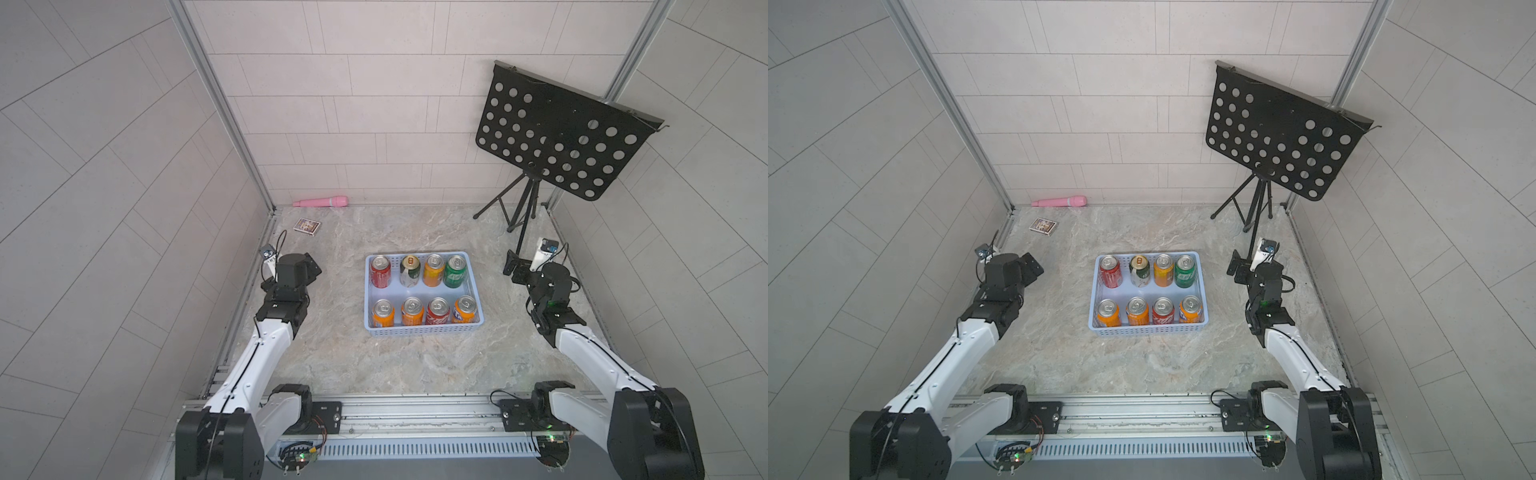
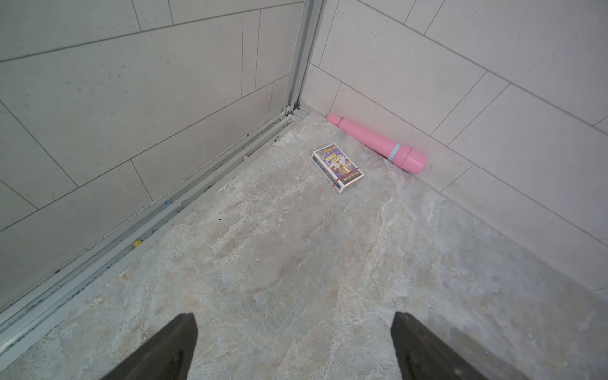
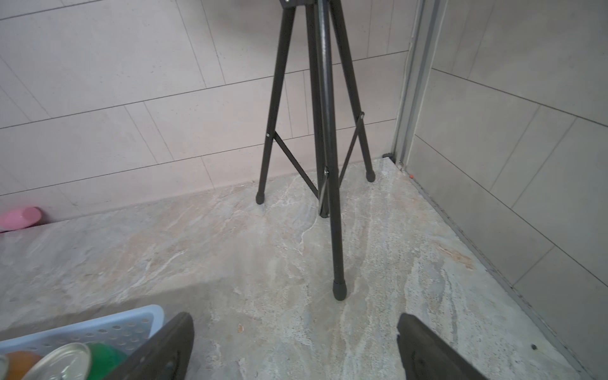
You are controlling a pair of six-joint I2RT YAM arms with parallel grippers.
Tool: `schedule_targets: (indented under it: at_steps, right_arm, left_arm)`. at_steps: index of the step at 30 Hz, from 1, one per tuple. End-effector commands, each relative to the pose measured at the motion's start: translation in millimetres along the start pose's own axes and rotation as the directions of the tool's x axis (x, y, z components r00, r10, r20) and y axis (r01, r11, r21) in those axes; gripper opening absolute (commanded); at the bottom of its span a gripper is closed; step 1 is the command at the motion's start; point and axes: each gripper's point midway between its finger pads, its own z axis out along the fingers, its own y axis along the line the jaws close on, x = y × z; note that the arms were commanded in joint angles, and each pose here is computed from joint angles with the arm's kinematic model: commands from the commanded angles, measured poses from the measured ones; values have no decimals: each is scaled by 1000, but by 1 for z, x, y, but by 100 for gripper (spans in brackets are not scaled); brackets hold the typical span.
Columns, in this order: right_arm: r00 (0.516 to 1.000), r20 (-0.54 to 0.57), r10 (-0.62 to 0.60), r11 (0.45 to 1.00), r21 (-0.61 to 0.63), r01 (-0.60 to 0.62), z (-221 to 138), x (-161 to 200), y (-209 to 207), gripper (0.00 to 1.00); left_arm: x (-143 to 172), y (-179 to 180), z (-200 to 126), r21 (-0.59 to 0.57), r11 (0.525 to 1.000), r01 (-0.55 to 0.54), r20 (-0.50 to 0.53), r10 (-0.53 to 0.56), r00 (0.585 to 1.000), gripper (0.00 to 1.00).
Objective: Take out the drinks from the basket
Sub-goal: Pick up the drink from the basket.
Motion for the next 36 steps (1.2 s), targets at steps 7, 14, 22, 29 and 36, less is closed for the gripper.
schedule_targets:
  at_steps: [7, 14, 22, 29, 36]
  right_arm:
    - [959, -281, 32, 979, -183, -86, -14, 20, 40, 97]
    - [931, -345, 120, 955, -215, -203, -26, 15, 54, 94]
    - [888, -433, 158, 926, -247, -285, -37, 5, 73, 90]
    - [847, -531, -32, 942, -299, -152, -57, 12, 114, 89]
    - [734, -652, -192, 959, -283, 0, -73, 43, 126, 91]
  left_arm:
    - [-28, -62, -38, 242, 970, -29, -212, 82, 974, 100]
    - [-64, -107, -50, 387, 922, -17, -211, 107, 972, 100]
    - [-49, -149, -26, 486, 870, 85, -341, 99, 935, 100]
    - [12, -160, -9, 514, 848, 132, -547, 206, 811, 100]
    - [33, -158, -17, 537, 836, 118, -573, 258, 778, 100]
